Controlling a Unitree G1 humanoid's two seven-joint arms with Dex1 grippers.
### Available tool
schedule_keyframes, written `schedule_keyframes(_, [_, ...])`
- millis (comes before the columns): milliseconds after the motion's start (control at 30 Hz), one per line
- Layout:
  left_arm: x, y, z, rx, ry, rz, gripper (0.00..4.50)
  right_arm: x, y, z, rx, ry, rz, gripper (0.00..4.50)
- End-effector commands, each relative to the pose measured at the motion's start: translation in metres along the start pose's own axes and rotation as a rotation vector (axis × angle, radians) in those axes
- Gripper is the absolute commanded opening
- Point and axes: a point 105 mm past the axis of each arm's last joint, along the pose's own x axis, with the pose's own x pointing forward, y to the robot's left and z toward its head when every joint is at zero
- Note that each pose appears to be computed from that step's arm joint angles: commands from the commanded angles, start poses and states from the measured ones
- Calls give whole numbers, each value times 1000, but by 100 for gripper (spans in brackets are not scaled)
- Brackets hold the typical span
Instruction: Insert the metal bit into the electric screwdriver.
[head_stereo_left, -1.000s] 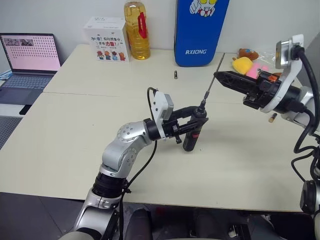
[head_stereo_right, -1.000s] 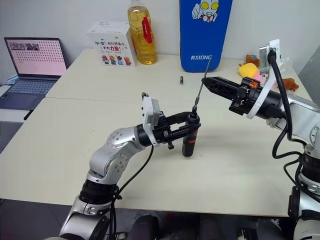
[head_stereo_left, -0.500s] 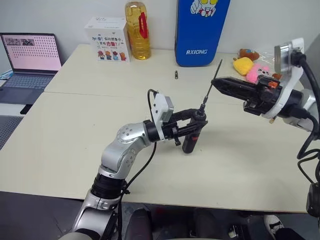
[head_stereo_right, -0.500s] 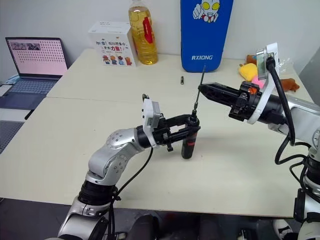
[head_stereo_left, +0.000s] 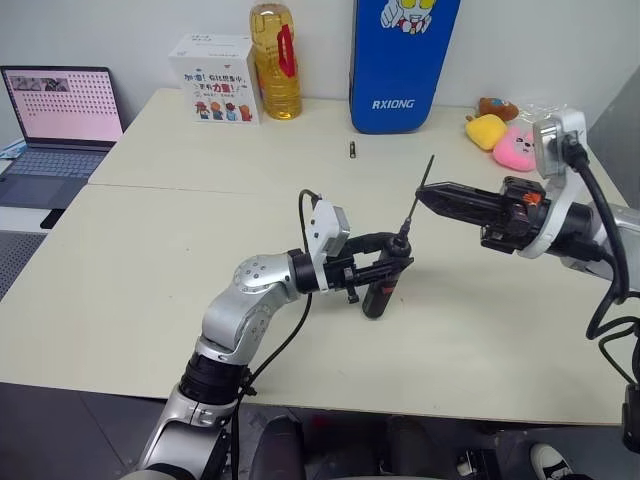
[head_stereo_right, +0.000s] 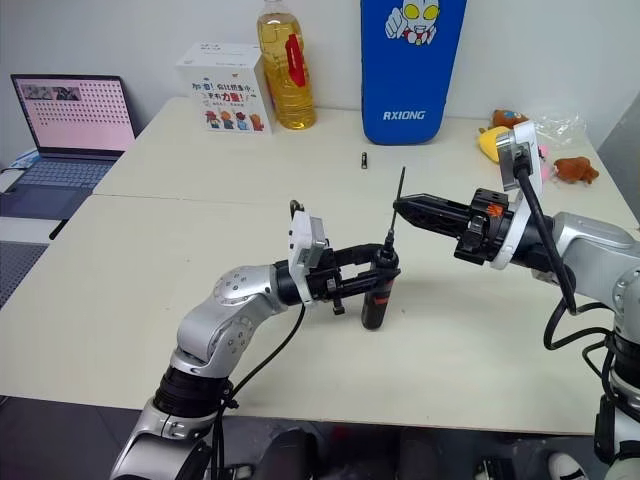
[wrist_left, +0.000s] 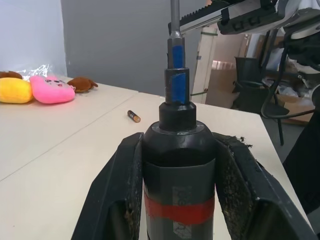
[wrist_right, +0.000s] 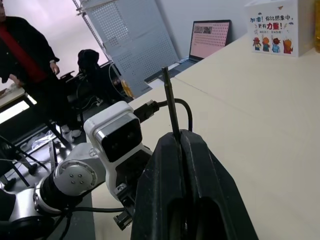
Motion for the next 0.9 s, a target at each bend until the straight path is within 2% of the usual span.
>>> schedule_keyframes(33, [5,-5,28,93,-88,-27,167,-1,6,-1,-13,35,31,2])
schedule_keyframes(133, [4,0,30,113,-80,-21,167,-4,8,13,-2,-16,46,53])
schedule_keyframes(300, [-2,16,42,159,-62,-5,167,-10,9,48,11,-150,31,167])
schedule_keyframes(400, [-10,30,48,196,-27,8,167,-17,14,53,22,-164,27,237])
schedule_keyframes(600, [-62,75,54,332,254,21,167,-28,16,7,-37,18,-54,362])
schedule_keyframes(667, [-84,90,51,379,424,1,167,-26,15,-20,-109,120,-87,404])
schedule_keyframes(733, [-99,98,49,394,519,-16,167,-24,17,-34,-153,157,-87,448])
schedule_keyframes(800, [-109,104,46,388,586,-36,167,-21,18,-43,-181,167,-87,448])
schedule_keyframes(900, [-117,111,28,371,694,-84,167,-15,15,-70,-247,227,-129,448])
